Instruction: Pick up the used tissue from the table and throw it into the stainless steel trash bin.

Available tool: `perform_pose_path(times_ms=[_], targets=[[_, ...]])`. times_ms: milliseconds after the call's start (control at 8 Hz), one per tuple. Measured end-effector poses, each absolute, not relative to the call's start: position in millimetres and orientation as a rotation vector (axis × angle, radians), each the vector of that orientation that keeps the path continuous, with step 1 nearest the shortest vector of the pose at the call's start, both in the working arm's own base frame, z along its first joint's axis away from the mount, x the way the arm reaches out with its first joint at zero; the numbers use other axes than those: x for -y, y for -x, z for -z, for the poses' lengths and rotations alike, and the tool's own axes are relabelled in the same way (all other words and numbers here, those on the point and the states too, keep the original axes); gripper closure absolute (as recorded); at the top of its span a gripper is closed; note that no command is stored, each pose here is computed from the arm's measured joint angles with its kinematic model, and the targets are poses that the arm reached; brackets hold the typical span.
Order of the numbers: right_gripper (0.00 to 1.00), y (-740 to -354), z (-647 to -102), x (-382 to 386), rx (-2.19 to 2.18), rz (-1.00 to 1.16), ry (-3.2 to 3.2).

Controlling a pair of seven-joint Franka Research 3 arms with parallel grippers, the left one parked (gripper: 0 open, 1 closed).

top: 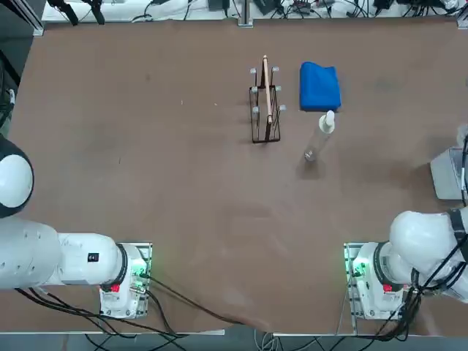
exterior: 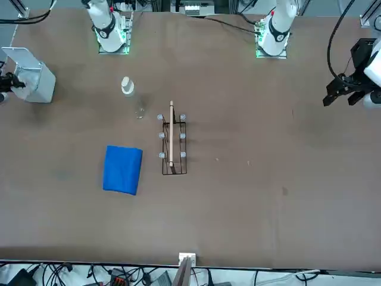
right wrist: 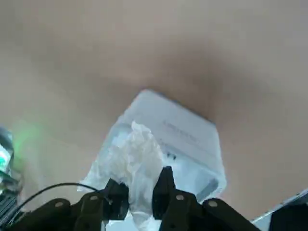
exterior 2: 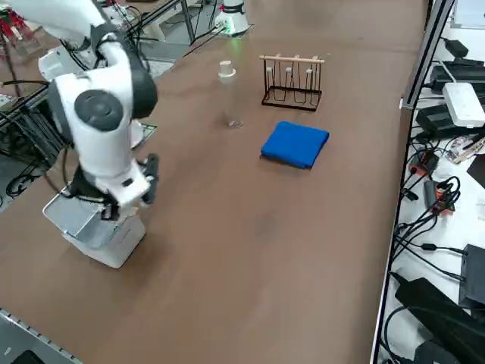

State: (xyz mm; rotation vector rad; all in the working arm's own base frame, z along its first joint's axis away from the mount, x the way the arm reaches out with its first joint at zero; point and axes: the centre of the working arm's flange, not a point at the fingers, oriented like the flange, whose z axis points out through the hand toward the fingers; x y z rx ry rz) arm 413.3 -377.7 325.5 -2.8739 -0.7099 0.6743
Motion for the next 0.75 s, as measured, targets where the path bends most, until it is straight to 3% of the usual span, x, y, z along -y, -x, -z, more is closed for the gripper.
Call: perform_pose_path(times_ms=[375,750], targets=[[0.65,-364.8,-299.8,404.4,0.718,-0.658,2.808],[0.16,-373.5,-301.0,399.3,0.756,-0.644,2.813]])
